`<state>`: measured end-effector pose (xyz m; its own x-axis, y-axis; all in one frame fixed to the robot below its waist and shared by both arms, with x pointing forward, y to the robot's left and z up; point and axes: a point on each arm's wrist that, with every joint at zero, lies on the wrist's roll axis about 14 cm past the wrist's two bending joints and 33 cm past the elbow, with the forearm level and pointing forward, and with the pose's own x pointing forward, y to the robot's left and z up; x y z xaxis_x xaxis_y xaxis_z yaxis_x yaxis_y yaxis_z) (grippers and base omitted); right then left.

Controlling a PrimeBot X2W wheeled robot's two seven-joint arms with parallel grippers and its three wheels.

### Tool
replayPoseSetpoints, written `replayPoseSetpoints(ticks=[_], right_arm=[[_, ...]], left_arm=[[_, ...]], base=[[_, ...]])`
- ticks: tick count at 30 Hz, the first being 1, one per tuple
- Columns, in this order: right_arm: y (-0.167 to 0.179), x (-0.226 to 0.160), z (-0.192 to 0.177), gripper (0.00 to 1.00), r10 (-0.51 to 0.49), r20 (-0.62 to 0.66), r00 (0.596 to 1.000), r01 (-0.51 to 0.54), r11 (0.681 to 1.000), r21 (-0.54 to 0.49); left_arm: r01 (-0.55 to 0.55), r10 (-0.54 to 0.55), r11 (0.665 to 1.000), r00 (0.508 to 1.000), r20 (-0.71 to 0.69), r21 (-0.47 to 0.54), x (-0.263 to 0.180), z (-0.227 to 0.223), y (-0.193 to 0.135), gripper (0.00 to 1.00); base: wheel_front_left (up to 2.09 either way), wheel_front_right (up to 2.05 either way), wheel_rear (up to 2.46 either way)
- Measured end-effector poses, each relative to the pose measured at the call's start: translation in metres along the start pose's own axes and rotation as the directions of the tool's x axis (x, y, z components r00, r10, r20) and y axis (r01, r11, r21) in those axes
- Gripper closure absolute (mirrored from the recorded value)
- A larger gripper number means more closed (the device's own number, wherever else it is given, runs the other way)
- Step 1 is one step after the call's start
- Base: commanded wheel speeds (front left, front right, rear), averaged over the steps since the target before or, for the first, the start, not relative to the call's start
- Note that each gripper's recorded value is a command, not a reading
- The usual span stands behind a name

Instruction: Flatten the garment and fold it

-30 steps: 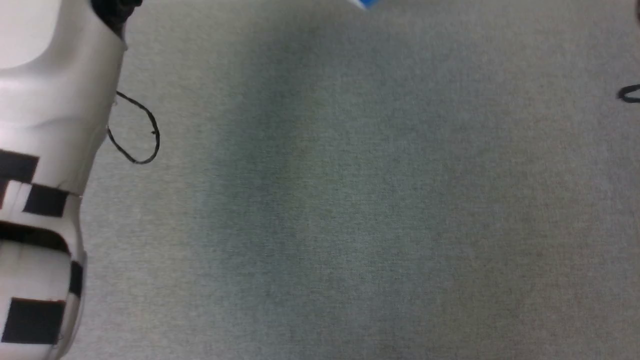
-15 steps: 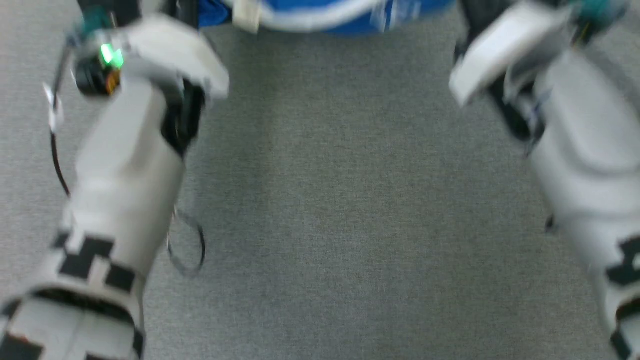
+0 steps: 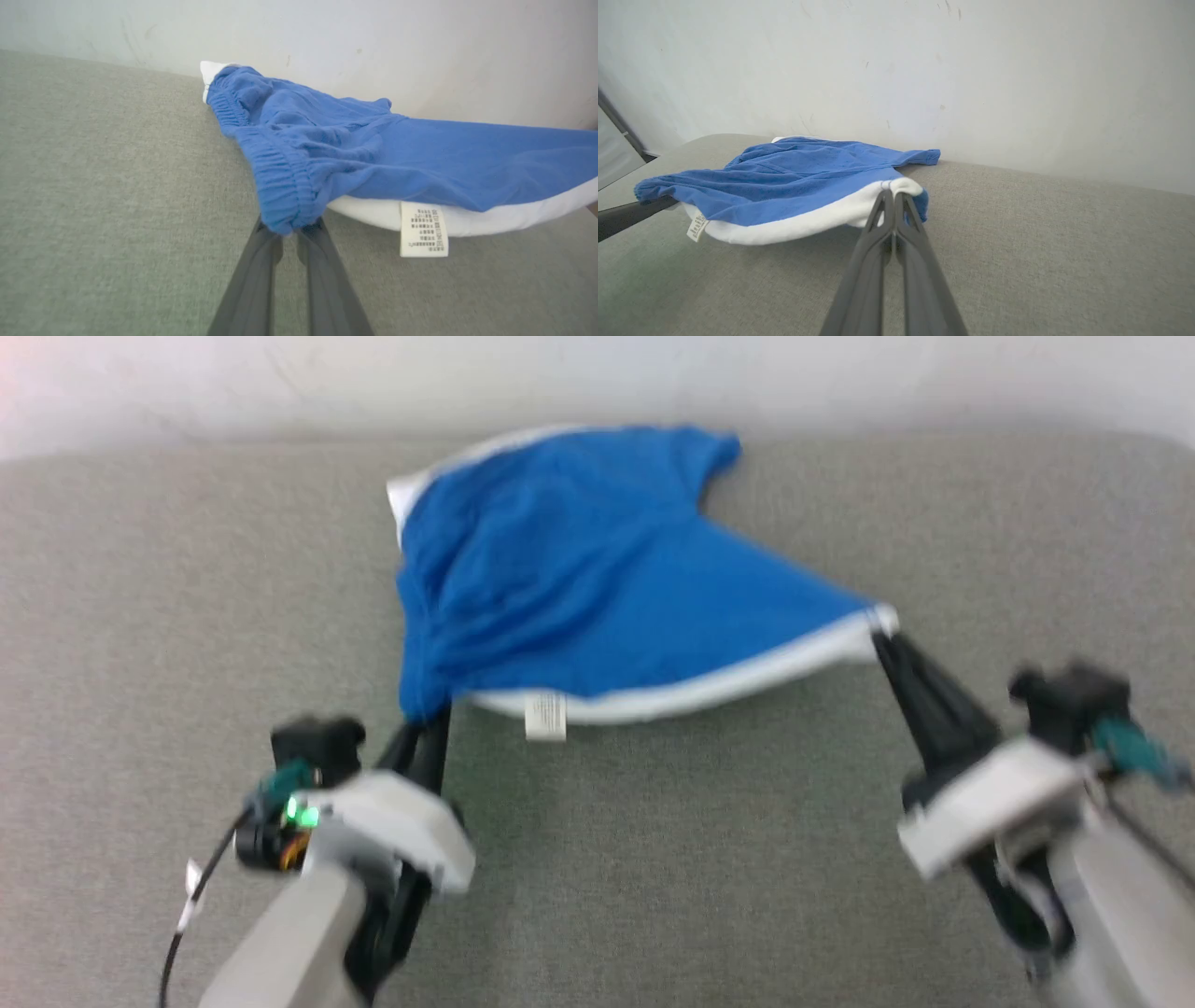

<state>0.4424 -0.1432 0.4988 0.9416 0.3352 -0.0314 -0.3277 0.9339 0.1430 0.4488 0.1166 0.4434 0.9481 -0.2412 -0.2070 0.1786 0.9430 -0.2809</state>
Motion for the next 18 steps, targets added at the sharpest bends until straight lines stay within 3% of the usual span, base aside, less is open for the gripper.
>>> replayPoseSetpoints(ticks=[11,18], right_arm=[[0.031,-0.101,0.003,1.00,-0.107,-0.126,0.986,0.113,0.992,0.049],[0.032,-0.126,0.008,1.00,-0.145,-0.192,0.971,0.157,0.987,0.047]], left_arm=[[-0.016,0.020,1.000,0.986,-0.167,0.024,-0.107,-0.005,-0.016,1.00],[-0.003,-0.004,1.000,0.974,-0.225,-0.028,-0.137,0.001,-0.032,1.00]], base=[[0.00,0.00,0.00],[0.00,0.00,0.00]])
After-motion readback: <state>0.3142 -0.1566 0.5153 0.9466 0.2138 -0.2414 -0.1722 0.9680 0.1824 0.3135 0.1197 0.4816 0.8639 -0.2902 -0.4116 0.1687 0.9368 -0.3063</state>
